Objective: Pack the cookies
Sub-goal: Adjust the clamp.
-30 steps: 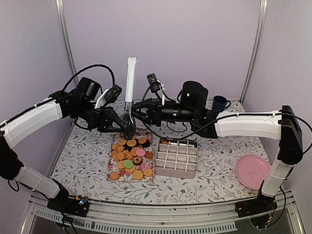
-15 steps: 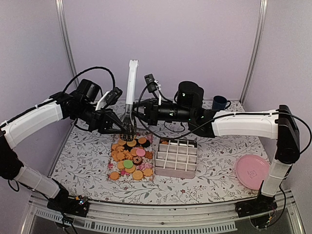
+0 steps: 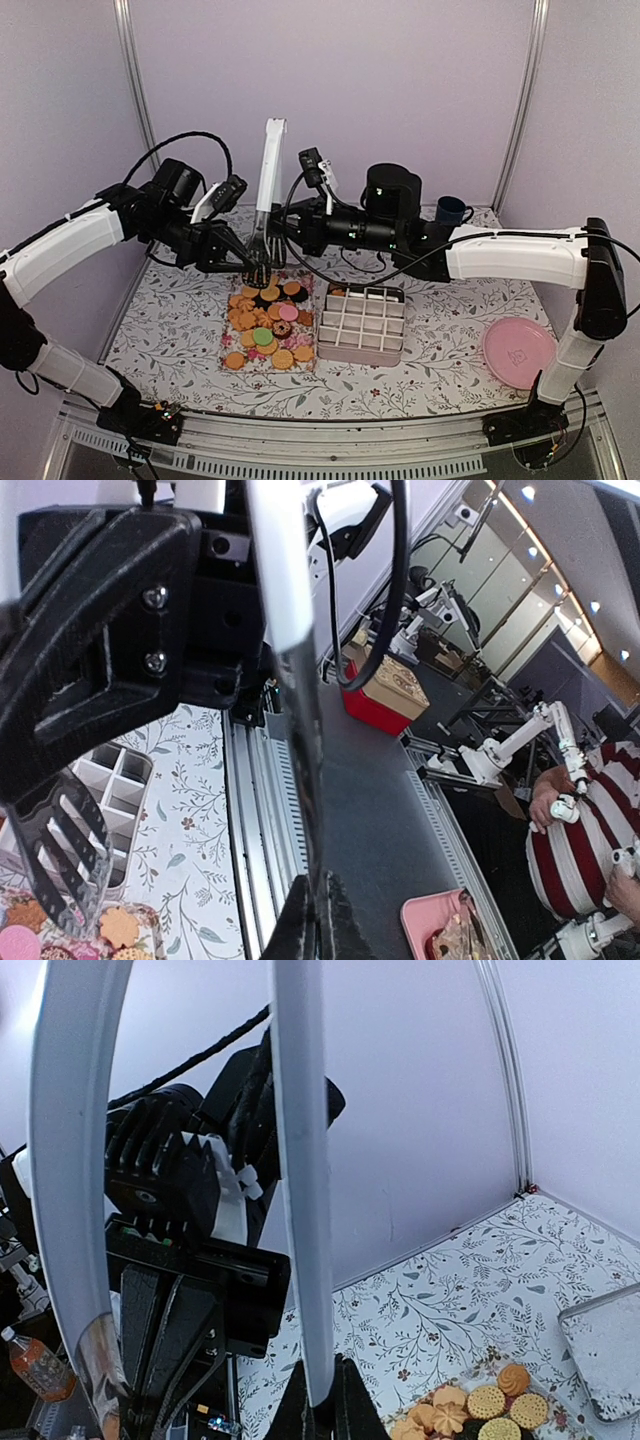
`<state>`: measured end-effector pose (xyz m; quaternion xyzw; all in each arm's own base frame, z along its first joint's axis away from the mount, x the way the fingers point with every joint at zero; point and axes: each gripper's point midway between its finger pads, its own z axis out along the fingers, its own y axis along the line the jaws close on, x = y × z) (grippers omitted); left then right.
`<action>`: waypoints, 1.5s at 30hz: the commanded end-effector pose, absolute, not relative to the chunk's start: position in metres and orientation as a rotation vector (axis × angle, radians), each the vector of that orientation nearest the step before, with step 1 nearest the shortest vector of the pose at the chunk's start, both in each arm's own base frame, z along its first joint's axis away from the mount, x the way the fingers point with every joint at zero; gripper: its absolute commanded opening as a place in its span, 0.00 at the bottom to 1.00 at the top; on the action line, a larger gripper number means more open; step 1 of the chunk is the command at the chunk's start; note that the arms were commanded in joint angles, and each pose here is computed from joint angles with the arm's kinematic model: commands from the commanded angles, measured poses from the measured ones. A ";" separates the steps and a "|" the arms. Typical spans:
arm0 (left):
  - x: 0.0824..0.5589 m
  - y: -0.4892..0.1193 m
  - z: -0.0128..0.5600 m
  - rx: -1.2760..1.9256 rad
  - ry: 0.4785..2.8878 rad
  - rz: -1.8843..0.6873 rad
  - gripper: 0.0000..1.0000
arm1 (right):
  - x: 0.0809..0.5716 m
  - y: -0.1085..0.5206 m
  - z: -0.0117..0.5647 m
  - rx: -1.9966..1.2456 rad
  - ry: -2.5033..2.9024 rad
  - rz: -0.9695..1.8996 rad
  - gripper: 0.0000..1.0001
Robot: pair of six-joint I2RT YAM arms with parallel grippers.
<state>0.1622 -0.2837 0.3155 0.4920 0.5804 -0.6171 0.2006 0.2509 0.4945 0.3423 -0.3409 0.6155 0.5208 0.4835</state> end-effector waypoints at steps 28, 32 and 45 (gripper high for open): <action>0.130 -0.261 0.329 1.569 1.504 -1.441 0.00 | 0.329 0.459 0.283 -0.621 1.699 1.031 0.12; 0.154 -0.265 0.295 1.557 1.610 -1.322 0.00 | 0.289 0.476 0.299 -0.793 1.635 1.208 0.49; 0.172 -0.265 0.252 1.589 1.712 -1.200 0.00 | 0.237 0.441 0.316 -1.003 1.524 1.311 0.99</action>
